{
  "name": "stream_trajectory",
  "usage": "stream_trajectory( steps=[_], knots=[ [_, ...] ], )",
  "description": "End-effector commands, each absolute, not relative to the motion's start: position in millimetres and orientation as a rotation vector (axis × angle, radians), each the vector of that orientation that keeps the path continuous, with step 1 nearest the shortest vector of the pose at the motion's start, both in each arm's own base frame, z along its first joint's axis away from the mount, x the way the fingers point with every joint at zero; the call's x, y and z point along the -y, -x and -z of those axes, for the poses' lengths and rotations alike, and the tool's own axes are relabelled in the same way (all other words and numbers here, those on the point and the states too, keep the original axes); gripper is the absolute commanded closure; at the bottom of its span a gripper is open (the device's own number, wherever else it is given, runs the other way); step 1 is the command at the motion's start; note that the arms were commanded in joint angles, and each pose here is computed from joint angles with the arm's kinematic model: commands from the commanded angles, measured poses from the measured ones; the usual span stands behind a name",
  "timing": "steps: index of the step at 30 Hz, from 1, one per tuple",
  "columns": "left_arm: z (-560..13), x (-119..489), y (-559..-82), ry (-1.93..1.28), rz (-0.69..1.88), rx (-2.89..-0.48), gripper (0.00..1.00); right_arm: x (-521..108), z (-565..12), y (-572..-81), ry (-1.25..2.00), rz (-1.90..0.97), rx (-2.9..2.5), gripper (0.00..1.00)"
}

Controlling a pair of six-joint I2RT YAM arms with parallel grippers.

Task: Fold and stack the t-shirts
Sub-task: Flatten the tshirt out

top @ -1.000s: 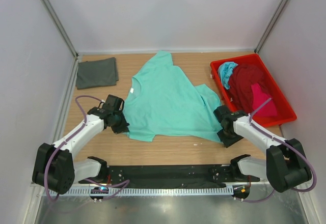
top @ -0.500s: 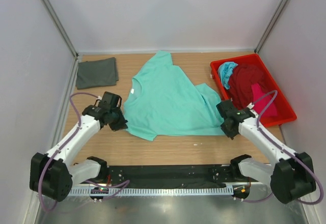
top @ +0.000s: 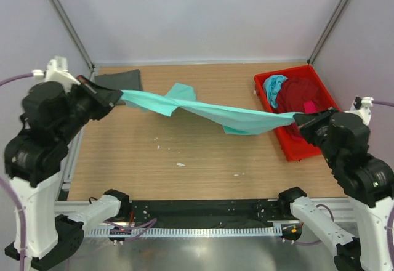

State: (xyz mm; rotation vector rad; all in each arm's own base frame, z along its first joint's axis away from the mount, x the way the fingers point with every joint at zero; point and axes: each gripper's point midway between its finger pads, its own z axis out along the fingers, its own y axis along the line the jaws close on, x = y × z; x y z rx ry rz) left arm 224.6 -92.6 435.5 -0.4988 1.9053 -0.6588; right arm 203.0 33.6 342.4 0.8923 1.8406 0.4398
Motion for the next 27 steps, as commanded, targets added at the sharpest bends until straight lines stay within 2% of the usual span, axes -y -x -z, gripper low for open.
stream_trajectory(
  steps=[1,2,5,9,14,15,17,18,20,21,23,24,25,26,27],
  knots=[
    [-459,83,-195,0.492,0.664,-1.905,1.00,-48,-382,-184,-0.765,-0.588,-1.810,0.99],
    [-479,82,-187,0.484,0.699,-1.852,1.00,-49,-397,-180,-0.750,-0.625,-1.775,0.99],
    [-491,81,-186,0.478,0.713,-1.820,1.00,-47,-423,-178,-0.740,-0.661,-1.703,0.99],
    [-486,79,-214,0.470,0.614,-1.842,1.00,-55,-437,-209,-0.674,-0.621,-1.693,0.99],
    [-494,74,-282,0.521,0.469,-1.782,1.00,-92,-438,-306,-0.582,-0.590,-1.724,0.99],
    [-480,81,-314,0.538,0.443,-1.829,1.00,-97,-439,-321,-0.569,-0.593,-1.716,0.99],
    [-499,85,-338,0.552,0.465,-1.775,1.00,-106,-458,-351,-0.531,-0.599,-1.651,0.99],
    [-483,82,-372,0.594,0.419,-1.801,1.00,-112,-453,-378,-0.531,-0.577,-1.651,0.99],
    [-505,72,-399,0.652,0.448,-1.697,1.00,-113,-479,-400,-0.507,-0.552,-1.589,0.99],
    [-508,54,-413,0.705,0.437,-1.655,1.00,-119,-467,-425,-0.483,-0.506,-1.618,0.99],
    [-523,53,-439,0.746,0.559,-1.581,1.00,-120,-508,-436,-0.462,-0.533,-1.520,0.99],
    [-531,38,-446,0.770,0.594,-1.542,1.00,-125,-516,-445,-0.430,-0.543,-1.513,0.99],
    [-551,49,-447,0.701,0.715,-1.511,1.00,-131,-505,-461,-0.420,-0.525,-1.559,0.99],
    [-559,55,-449,0.689,0.810,-1.499,1.00,-130,-546,-453,-0.396,-0.553,-1.479,0.99],
    [-568,46,-447,0.681,0.845,-1.473,1.00,-131,-549,-451,-0.368,-0.540,-1.498,0.99]
  ],
)
